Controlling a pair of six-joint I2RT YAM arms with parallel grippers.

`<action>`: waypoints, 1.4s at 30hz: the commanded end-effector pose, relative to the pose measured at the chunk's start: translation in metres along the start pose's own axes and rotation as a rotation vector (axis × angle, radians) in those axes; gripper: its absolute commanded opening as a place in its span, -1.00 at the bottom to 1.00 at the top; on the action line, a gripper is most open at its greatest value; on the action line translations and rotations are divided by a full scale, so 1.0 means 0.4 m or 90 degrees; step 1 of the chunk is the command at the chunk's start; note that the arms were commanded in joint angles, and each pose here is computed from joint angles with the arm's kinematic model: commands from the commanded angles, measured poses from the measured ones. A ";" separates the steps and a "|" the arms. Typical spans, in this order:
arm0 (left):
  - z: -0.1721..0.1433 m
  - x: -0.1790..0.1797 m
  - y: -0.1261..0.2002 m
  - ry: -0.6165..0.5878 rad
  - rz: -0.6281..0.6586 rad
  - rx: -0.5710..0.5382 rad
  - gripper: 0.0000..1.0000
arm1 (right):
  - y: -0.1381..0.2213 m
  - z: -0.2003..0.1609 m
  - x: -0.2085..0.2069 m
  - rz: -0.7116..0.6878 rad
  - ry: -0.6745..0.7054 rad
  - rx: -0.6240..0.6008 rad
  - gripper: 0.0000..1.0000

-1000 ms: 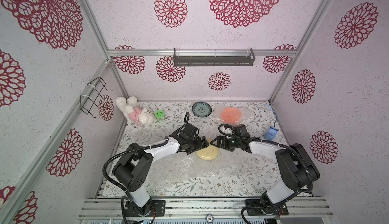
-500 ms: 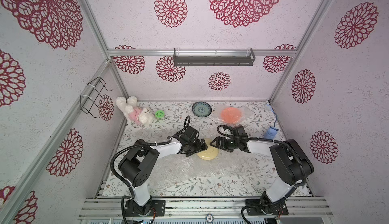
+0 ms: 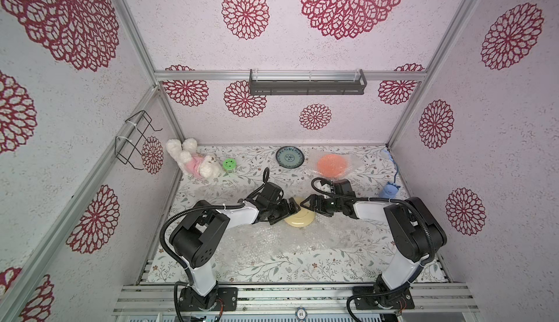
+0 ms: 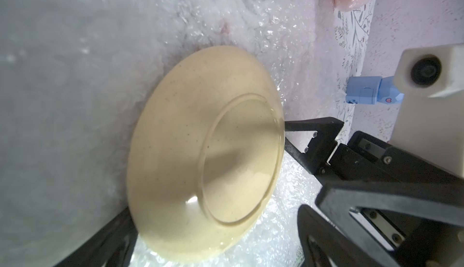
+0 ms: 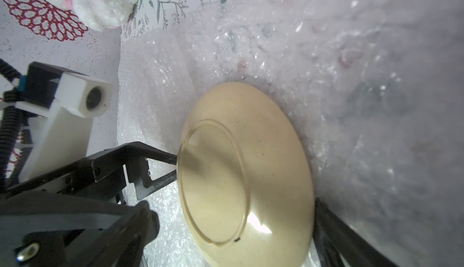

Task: Unpack dinner plates from bubble wrap
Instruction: Unwrap the bubble wrap.

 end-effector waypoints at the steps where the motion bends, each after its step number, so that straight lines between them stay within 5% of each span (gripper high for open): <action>1: -0.008 -0.074 0.041 0.013 -0.093 0.004 1.00 | -0.018 -0.050 -0.028 -0.012 -0.039 0.042 0.98; 13: 0.005 -0.137 0.103 0.041 -0.176 -0.022 0.82 | -0.016 -0.051 -0.026 -0.008 -0.039 0.042 0.98; 23: 0.016 -0.119 0.068 0.079 -0.160 -0.020 0.11 | -0.008 -0.045 -0.023 -0.011 -0.045 0.036 0.98; 42: 0.021 -0.163 0.052 0.068 -0.175 0.005 -0.70 | 0.040 -0.008 -0.068 -0.032 -0.124 -0.051 0.98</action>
Point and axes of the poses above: each gripper's point midway between its finger pads, its own y axis back along the fingers, its own x axis along the line the jaws close on, z = x × y, the point moved 2 cm from there along y, back along the fingers, and after that the axes turned 15 degrees about y, right-handed, at the moved point
